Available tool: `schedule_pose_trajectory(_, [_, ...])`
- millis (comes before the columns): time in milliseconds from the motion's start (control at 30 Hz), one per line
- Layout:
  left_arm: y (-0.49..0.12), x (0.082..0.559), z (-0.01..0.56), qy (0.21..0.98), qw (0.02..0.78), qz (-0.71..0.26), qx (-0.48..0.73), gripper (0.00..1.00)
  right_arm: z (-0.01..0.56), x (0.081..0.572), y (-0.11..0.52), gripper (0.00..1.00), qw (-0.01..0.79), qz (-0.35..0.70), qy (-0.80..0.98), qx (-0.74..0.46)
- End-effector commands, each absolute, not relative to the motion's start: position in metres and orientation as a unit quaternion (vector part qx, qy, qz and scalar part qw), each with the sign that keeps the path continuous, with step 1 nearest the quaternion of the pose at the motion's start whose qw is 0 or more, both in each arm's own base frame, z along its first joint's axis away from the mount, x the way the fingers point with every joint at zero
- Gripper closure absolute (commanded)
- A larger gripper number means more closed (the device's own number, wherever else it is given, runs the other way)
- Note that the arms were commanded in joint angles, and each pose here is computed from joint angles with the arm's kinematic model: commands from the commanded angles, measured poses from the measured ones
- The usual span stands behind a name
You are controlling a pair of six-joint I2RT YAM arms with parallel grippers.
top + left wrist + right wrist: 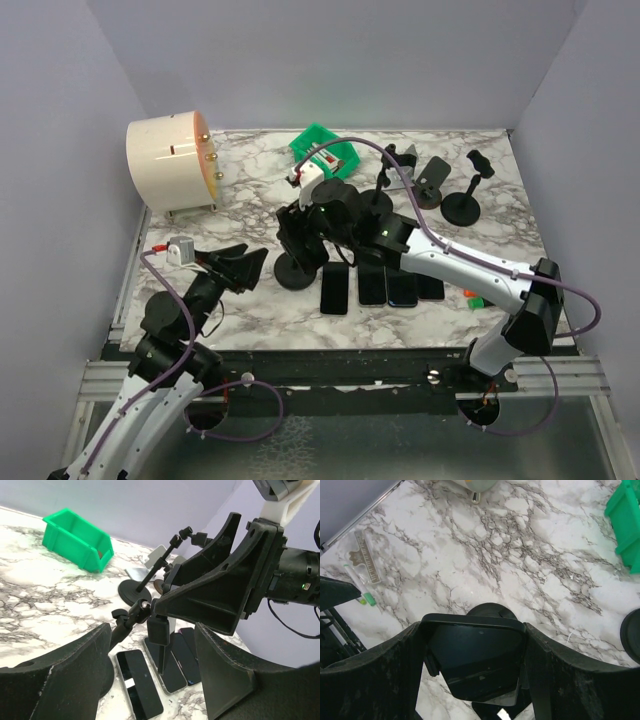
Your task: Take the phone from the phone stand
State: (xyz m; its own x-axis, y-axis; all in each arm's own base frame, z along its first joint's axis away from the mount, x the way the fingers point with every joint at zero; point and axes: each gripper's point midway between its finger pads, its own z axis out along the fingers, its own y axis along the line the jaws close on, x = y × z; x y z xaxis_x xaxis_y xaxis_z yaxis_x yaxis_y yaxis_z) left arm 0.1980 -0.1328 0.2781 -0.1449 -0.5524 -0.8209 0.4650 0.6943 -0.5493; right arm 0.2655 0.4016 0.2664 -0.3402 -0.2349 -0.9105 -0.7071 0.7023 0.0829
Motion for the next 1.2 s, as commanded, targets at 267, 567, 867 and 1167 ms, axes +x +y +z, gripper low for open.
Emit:
schedule_pose_trajectory(267, [-0.117,0.2,0.27,0.654,0.665,-0.357,-0.057,0.32,0.325,0.294,0.418,1.0,0.552,0.204,0.741,-0.325])
schedule_pose_trajectory(567, [-0.118,0.199,0.266,0.658,0.659,-0.36,-0.056,0.32,0.282,0.294,0.427,1.0,0.529,0.227,0.768,-0.282])
schedule_pose_trajectory(867, [-0.129,0.2,0.257,0.673,0.639,-0.369,-0.04,0.32,0.257,0.289,0.422,1.0,0.489,0.268,0.809,-0.184])
schedule_pose_trajectory(1167, [-0.154,0.214,0.243,0.724,0.585,-0.367,-0.004,0.19,0.249,0.287,0.411,1.0,0.467,0.292,0.823,-0.137])
